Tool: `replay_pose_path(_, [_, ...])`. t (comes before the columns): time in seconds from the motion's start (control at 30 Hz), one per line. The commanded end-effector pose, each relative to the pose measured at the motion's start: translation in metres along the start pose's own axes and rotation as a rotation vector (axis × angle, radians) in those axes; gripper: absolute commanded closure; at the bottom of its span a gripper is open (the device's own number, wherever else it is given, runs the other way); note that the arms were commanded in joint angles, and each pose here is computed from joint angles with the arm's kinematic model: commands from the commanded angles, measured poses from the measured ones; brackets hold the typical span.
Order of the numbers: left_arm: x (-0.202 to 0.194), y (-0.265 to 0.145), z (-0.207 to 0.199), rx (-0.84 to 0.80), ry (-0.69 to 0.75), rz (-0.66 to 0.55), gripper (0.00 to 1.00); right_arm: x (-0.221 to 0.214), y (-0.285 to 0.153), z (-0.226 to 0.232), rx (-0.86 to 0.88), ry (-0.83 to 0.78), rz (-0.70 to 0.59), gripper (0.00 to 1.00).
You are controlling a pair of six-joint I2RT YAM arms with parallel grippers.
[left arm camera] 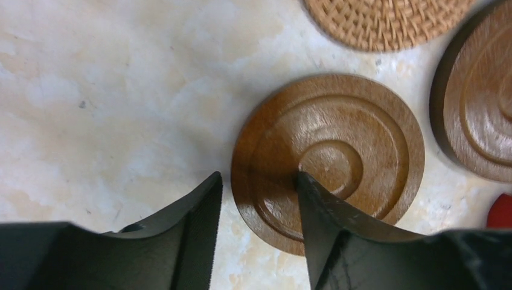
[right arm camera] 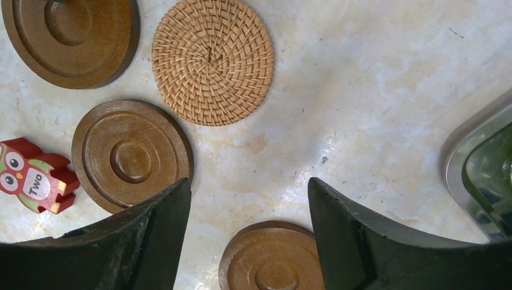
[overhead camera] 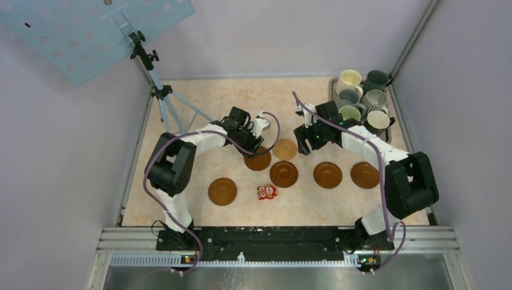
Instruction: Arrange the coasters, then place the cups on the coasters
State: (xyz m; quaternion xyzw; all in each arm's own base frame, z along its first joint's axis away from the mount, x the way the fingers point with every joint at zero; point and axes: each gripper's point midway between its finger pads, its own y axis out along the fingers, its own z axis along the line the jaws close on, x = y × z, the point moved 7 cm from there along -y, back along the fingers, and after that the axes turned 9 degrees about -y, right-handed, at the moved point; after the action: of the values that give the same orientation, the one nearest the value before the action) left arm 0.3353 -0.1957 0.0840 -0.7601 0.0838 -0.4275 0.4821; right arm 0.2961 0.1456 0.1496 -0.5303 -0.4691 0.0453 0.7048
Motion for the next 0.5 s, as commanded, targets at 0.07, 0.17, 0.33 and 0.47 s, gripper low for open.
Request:
replay_pose_path(0.07, [-0.053,-0.013,-0.016,0.011,0.014,0.136,0.51,0.007,-0.008,-0.005,-0.012,-0.022,-0.04,0.29])
replay_pose_path(0.17, [-0.066,-0.023,-0.021,0.01,0.026,0.149,0.53,0.005,-0.006,-0.004,-0.005,-0.025,-0.036,0.29])
replay_pose_path(0.33, [-0.084,-0.034,-0.027,0.017,0.029,0.158,0.52,0.004,-0.001,-0.004,0.009,-0.026,-0.033,0.29])
replay_pose_path(0.47, [-0.084,-0.034,-0.034,-0.005,0.018,0.152,0.53,0.006,0.002,-0.005,0.017,-0.025,-0.034,0.29])
